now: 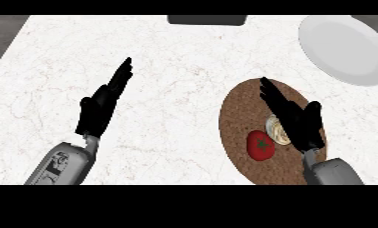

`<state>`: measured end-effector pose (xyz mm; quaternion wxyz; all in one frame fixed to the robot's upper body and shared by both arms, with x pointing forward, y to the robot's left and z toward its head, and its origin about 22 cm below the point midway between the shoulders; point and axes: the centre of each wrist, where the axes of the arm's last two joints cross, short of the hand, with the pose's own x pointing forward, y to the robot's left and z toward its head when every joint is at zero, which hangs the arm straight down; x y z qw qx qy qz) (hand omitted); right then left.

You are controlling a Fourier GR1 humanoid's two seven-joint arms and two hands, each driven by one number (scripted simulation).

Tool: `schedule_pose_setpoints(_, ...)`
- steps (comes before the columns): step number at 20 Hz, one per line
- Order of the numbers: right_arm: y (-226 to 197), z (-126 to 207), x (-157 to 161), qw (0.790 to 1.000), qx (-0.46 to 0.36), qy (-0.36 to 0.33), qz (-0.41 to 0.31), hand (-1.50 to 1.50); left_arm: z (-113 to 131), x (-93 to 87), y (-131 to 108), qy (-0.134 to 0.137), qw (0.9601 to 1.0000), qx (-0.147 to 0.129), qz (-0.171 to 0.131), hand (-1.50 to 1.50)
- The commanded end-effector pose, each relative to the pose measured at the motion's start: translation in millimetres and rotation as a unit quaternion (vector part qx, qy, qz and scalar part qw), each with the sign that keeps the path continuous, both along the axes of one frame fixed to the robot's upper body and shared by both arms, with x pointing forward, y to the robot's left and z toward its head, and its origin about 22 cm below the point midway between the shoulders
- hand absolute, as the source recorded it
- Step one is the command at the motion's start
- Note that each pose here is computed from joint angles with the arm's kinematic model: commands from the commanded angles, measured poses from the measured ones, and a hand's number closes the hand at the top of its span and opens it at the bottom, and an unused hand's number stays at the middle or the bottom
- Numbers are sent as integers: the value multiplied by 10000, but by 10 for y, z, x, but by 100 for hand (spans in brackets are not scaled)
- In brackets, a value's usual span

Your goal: Pick the cupcake from the placemat and place it in the plate

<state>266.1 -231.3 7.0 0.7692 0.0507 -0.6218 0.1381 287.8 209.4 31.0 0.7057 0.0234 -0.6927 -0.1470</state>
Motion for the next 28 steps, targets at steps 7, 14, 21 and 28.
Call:
schedule_pose_setpoints(7, -588, 1333, 485, 9359, -1784, -2493, 1737, 150, -148, -60, 439, 499, 9947, -75, 895, 0)
schedule_pose_setpoints(14, -1503, 134, 236, 9544, 574, -2617, 1321, -150, -106, 15, 701, 519, 9916, -320, 1137, 0)
schedule_pose_setpoints(21, -1752, 181, 261, 9292, -835, -2616, 2472, -150, -151, -3, 830, 533, 9894, -338, 1308, 0)
schedule_pose_setpoints(28, -1632, 405, 517, 9108, -1489, -2632, 2810, -150, -144, 5, 644, 544, 9906, -365, 1204, 0)
